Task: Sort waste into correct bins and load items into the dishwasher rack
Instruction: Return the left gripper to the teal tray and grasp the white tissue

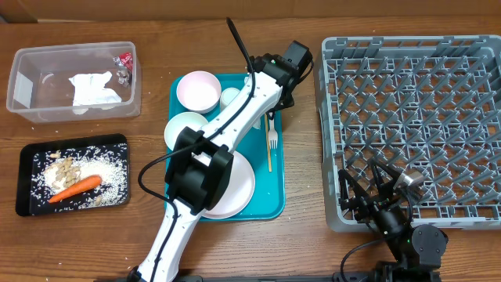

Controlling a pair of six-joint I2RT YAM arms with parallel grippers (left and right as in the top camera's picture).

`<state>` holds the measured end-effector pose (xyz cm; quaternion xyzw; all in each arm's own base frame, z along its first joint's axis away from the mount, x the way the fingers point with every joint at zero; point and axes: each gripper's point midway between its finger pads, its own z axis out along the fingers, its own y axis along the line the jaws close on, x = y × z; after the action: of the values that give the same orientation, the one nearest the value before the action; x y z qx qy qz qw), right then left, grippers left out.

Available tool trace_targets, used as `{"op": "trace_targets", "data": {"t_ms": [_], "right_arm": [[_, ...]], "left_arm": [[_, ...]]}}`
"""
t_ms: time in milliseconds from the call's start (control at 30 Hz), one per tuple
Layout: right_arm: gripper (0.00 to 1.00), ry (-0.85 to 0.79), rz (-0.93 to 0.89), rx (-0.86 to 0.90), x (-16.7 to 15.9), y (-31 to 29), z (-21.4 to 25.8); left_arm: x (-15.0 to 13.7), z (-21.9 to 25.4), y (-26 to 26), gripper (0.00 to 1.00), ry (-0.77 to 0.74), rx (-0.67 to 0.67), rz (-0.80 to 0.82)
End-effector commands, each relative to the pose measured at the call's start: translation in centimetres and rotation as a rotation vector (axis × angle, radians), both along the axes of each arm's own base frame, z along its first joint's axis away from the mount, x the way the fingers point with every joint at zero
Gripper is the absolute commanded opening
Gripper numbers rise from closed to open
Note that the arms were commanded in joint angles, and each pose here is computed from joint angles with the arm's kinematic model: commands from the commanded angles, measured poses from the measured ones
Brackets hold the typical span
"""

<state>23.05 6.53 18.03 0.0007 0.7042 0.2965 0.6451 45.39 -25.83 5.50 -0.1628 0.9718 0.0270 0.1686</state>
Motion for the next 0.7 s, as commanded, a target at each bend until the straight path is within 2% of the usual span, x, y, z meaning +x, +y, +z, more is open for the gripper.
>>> {"op": "trace_targets", "data": {"t_ms": [0, 100, 333, 467, 667], "right_arm": [[1.0, 0.003, 0.006, 0.007, 0.0, 0.1, -0.3], [1.0, 0.003, 0.006, 0.007, 0.0, 0.1, -0.3], [1.0, 0.003, 0.006, 0.007, 0.0, 0.1, -0.3], [1.0, 0.003, 0.006, 0.007, 0.0, 0.1, -0.3], [1.0, 0.003, 0.006, 0.007, 0.0, 0.1, -0.3]], "left_arm": [[0.9, -0.6, 0.3, 0.67, -0.018, 0.047, -0.062], [1.0, -0.5, 0.1, 0.61, -0.021, 0.059, -0.113], [1.1, -0.8, 0.5, 0.6, -0.009, 0.12, -0.199], [1.1, -0.7, 1.3, 0.52, -0.008, 0.173, -0.219], [0.4, -0.9, 1.9, 0.51, 0.028, 0.205, -0.237]]}}
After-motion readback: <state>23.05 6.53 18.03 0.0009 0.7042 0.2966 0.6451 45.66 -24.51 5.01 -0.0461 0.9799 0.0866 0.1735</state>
